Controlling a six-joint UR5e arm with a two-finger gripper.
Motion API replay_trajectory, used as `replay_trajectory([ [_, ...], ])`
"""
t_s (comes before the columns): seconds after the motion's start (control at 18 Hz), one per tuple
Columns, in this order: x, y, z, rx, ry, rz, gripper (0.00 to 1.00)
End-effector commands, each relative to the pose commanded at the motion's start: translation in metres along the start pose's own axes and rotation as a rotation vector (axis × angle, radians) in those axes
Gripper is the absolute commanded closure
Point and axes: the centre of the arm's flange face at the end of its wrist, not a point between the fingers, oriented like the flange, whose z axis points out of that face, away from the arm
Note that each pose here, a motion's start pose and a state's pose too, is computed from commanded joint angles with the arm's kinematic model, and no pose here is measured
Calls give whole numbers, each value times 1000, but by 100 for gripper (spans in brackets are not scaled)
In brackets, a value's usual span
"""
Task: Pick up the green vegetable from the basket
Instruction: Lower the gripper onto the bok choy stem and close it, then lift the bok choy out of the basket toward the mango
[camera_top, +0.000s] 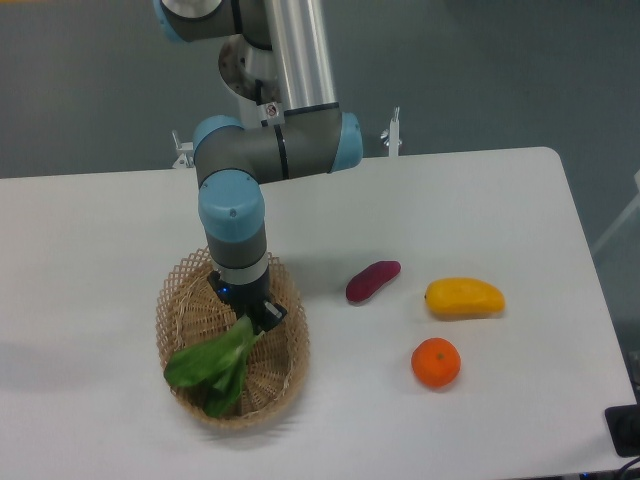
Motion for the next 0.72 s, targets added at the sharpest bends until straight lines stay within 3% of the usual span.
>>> replay_trajectory([
  [0.56,-92,17,-90,102,-137,-112,72],
  [0.72,-125,32,-108,154,-150,-148,72],
])
